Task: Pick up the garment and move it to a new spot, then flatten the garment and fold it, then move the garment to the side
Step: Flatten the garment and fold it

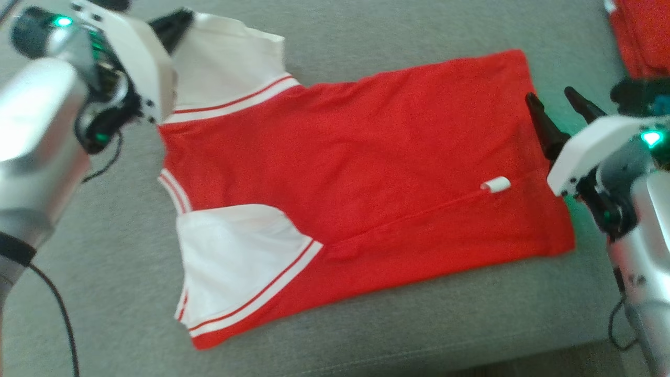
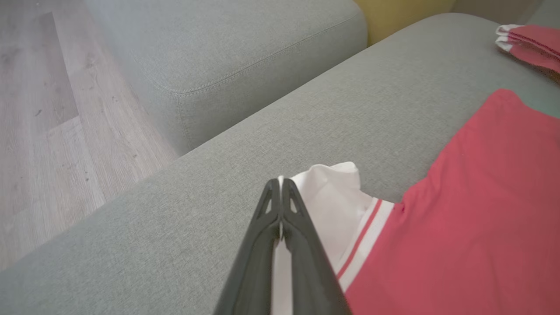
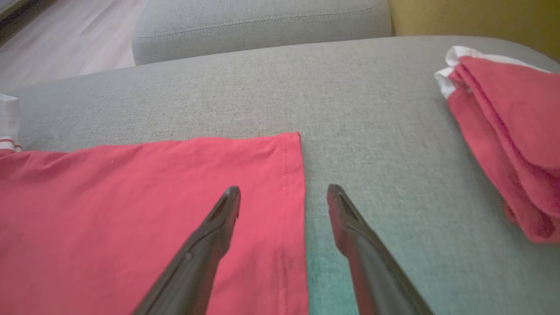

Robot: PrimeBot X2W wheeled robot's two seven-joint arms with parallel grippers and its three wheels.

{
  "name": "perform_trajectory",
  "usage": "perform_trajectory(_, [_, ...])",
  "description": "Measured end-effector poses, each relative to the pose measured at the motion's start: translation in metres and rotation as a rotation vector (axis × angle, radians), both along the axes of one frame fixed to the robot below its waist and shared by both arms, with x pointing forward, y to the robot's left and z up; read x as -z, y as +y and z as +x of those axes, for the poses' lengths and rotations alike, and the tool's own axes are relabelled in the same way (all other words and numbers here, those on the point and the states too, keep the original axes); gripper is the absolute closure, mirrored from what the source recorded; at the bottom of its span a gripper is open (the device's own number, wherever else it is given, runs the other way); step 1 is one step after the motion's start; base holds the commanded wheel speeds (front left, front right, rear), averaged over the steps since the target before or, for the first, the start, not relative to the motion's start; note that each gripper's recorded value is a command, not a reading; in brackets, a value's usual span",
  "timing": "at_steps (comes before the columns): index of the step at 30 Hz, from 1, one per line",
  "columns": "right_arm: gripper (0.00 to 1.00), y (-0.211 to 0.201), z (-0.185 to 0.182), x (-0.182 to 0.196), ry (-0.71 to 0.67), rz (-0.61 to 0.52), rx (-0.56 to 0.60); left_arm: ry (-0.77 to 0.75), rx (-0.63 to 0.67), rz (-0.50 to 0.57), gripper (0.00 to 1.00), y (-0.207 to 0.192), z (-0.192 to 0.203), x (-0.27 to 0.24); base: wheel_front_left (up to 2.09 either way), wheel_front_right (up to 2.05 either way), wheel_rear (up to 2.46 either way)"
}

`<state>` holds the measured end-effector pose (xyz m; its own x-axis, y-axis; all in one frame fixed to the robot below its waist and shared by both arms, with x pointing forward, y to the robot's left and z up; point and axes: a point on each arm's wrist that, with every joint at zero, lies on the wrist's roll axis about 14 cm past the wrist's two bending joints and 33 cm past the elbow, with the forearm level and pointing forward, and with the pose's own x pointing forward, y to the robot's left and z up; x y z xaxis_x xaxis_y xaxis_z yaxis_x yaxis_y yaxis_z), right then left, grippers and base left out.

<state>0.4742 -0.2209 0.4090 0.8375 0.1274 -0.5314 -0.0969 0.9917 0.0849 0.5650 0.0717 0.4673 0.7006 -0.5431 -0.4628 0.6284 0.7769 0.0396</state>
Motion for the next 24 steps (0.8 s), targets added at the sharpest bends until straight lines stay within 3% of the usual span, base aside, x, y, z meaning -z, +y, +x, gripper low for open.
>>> perform_trajectory(10, [0.0,0.008,0.045,0.013,0.113,-0.119,-0.03,-0.038,0.061,-0.02,1.0,0.008,-0.029,-0.018,0.0,0.0,0.0])
perform_trajectory(17, [0.0,0.013,0.053,0.036,0.202,-0.112,-0.019,-0.031,0.077,-0.032,1.0,0.007,-0.037,-0.014,0.0,0.0,0.0])
perform_trajectory(24, [0.0,0.022,0.064,0.033,0.178,-0.117,-0.041,-0.022,0.065,-0.02,1.0,0.014,-0.039,-0.009,0.0,0.0,0.0])
